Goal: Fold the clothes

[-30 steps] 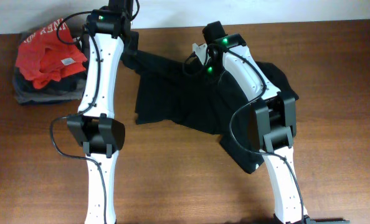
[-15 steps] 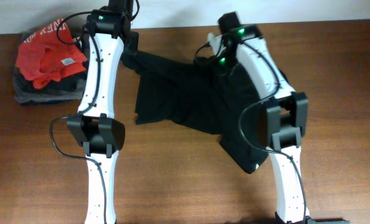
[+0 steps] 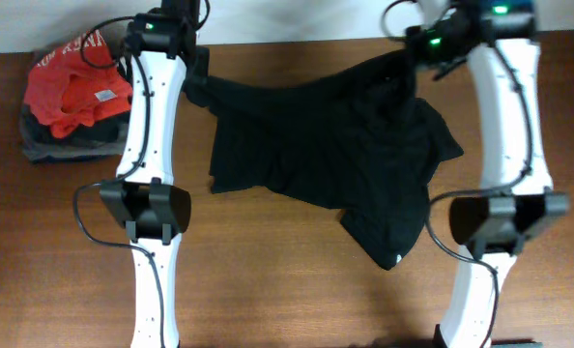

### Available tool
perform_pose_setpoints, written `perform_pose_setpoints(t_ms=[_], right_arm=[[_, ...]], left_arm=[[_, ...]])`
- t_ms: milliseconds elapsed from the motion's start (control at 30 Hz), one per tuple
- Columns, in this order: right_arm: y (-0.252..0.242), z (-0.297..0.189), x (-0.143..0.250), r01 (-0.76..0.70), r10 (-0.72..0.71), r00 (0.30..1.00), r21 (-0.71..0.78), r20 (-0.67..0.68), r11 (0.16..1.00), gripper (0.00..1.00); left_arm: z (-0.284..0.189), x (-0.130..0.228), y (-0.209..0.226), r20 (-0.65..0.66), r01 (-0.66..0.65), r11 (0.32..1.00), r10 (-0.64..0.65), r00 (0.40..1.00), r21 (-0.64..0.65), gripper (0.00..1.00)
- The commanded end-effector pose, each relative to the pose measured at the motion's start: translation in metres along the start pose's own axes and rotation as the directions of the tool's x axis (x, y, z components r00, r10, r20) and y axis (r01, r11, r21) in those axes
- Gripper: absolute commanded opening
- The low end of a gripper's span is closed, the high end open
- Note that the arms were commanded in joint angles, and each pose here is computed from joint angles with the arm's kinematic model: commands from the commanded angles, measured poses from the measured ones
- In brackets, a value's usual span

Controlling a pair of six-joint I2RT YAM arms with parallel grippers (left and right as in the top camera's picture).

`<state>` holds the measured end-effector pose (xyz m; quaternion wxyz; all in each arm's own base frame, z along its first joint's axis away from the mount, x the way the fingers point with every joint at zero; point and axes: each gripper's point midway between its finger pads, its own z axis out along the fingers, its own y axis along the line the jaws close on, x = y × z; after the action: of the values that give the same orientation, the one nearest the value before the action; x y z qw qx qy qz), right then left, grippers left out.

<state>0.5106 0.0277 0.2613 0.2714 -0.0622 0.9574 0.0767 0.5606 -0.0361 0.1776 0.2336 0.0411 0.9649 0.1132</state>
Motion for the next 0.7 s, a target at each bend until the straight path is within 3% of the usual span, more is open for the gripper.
perform_pose_setpoints(t_ms=[0,300,667], right_arm=[[-0.012,-0.046,-0.008,-0.045,0.044,0.995,0.004,0.085,0.999,0.04],[-0.022,-0.12,-0.003,-0.072,0.066,0.981,0.027,0.184,0.997,0.04],[-0.02,-0.232,0.022,-0.103,0.065,0.933,0.09,0.354,0.991,0.04]], left_arm=[[-0.075,-0.027,0.03,0.166,0.068,0.998,-0.064,0.984,-0.017,0.01],[-0.188,-0.035,0.042,0.353,0.09,0.996,-0.092,0.931,0.023,0.01],[-0.322,-0.012,0.049,0.555,0.082,0.993,-0.115,0.824,0.084,0.01]])
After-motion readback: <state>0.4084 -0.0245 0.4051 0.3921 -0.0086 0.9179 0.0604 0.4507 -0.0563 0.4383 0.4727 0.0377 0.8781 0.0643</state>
